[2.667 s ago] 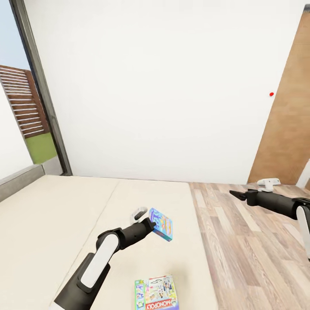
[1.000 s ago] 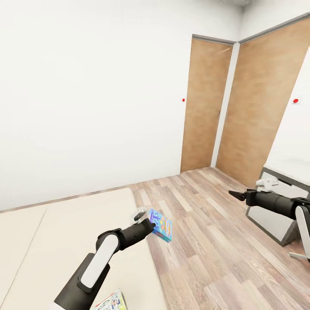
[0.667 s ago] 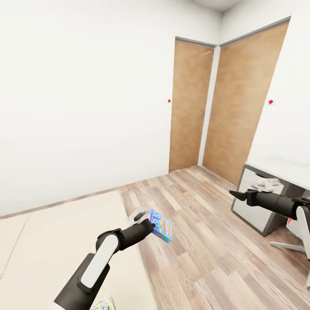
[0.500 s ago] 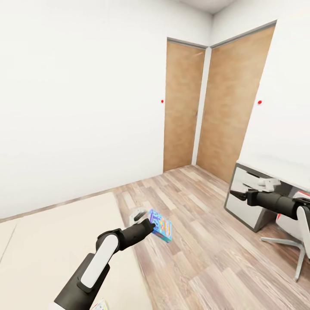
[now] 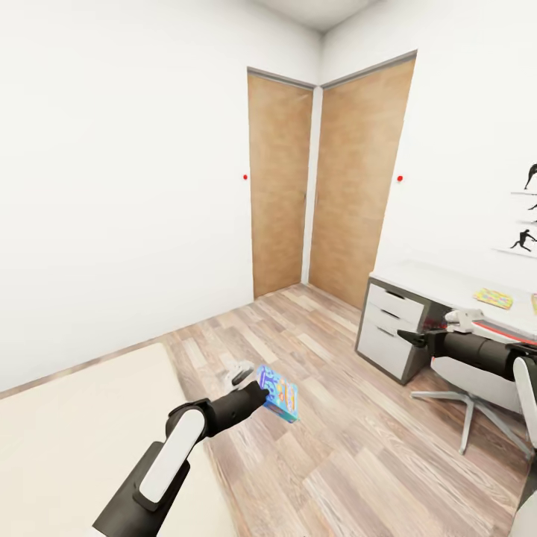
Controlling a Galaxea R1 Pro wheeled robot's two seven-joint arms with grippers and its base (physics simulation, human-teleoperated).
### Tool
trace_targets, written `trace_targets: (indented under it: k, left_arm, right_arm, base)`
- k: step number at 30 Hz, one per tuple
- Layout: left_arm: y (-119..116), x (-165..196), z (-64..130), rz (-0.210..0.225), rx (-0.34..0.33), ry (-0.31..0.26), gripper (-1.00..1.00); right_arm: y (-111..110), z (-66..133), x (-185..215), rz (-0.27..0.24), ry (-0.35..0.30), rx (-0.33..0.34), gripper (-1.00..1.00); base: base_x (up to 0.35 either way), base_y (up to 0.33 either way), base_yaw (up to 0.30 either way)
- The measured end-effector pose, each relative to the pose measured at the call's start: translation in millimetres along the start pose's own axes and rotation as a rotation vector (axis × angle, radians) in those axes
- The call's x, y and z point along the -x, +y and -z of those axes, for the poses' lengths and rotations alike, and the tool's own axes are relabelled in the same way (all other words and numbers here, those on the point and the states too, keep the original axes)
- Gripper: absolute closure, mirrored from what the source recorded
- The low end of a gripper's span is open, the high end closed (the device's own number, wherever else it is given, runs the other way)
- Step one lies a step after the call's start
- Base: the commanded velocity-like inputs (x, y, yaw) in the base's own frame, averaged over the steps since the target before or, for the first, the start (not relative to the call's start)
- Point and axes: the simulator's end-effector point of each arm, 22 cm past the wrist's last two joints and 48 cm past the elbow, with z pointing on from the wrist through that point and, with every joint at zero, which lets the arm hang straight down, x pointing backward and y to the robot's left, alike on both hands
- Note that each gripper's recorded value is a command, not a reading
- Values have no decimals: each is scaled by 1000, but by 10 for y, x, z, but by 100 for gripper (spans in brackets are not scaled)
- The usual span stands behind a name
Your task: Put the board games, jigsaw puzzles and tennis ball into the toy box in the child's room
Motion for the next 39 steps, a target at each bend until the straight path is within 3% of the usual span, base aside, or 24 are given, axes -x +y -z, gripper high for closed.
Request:
trace_targets:
  k: [10, 21, 39]
  left_arm:
    - [39, -28, -2, -6, 12, -1, 100]
    - [74, -59, 8, 7, 13, 1, 100]
    - [67, -65, 7, 9, 10, 3, 100]
  right_arm:
    - [1, 0, 0, 0, 0, 0, -100]
    - [-4, 2, 2, -1, -1, -1, -100]
    - [-5, 3, 2, -1, -1, -1, -100]
  base:
    - [0, -37, -288]
    - [0, -26, -137]
    - [0, -7, -287]
